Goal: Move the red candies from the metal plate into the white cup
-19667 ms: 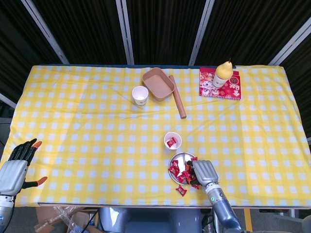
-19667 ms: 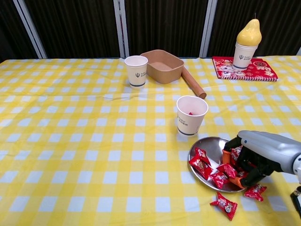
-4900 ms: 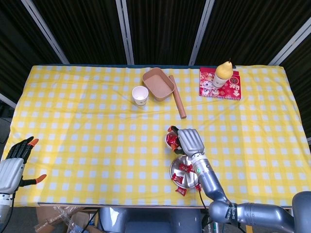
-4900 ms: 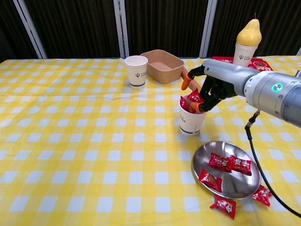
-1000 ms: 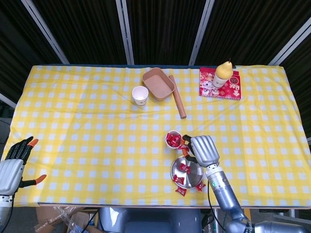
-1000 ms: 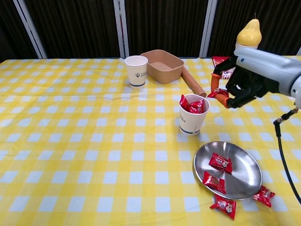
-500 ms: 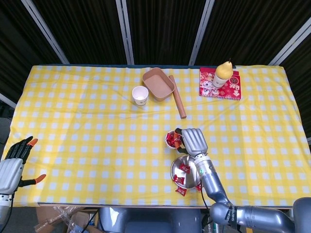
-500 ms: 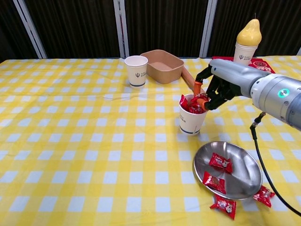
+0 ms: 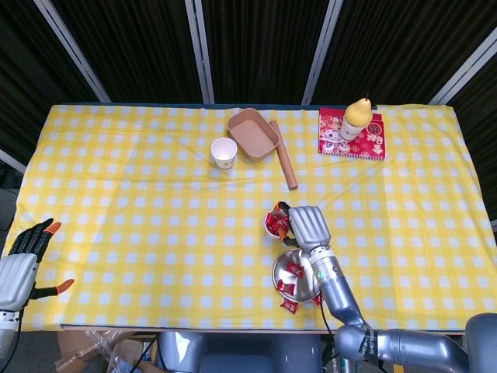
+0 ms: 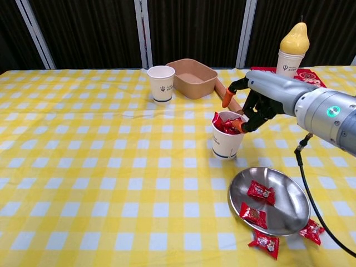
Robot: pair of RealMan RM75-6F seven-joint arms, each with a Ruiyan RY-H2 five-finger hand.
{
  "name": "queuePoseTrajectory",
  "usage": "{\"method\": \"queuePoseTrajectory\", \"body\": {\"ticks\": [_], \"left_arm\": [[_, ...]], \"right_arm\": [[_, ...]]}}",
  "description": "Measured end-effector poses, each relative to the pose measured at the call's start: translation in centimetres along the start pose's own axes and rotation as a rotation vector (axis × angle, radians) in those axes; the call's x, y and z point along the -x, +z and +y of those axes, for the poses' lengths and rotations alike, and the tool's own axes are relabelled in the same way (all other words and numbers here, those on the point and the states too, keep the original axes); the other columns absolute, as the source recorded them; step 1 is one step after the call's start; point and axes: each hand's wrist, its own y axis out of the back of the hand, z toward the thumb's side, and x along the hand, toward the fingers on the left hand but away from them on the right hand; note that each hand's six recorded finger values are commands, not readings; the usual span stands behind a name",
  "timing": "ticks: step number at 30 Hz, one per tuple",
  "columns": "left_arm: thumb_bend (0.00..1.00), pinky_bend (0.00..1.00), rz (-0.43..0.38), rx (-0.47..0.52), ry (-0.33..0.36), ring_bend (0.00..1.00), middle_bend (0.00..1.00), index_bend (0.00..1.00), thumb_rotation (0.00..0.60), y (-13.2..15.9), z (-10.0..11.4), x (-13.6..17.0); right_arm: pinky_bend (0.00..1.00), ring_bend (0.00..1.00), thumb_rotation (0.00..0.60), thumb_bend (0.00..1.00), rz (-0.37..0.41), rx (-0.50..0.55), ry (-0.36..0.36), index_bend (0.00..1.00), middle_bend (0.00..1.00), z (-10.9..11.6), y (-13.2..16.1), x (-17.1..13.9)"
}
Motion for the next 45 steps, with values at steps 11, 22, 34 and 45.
{"method": "queuePoseTrajectory", "body": {"ticks": [11, 22, 34, 45], "left_arm": [[0.0, 0.0, -0.013, 0.004, 0.013, 0.0, 0.0, 0.0, 0.6, 0.2, 0.1, 0.2], [0.0, 0.0, -0.026, -0.002, 0.031, 0.0, 0.0, 0.0, 0.6, 0.5, 0.3, 0.4], [0.0, 0.0, -0.02, -0.002, 0.036, 0.0, 0.0, 0.0, 0.6, 0.3, 0.3, 0.5], [0.0, 0.0, -0.014, -0.002, 0.032, 0.0, 0.0, 0.0, 0.6, 0.2, 0.3, 0.4]], "right_arm": [[0.98, 0.99, 0.6, 0.45, 0.027, -0.004, 0.024, 0.35, 0.89, 0.0, -0.7, -4.7], [0.98, 0.99, 0.6, 0.44, 0.01, -0.017, 0.129, 0.37, 0.89, -3.2, -2.8, -9.1], [0.98, 0.99, 0.6, 0.42, 0.063, -0.023, 0.233, 0.37, 0.89, -7.6, -2.0, -10.7], [0.98, 0.99, 0.6, 0.42, 0.05, -0.015, 0.252, 0.37, 0.89, -8.7, -2.3, -10.4]]}}
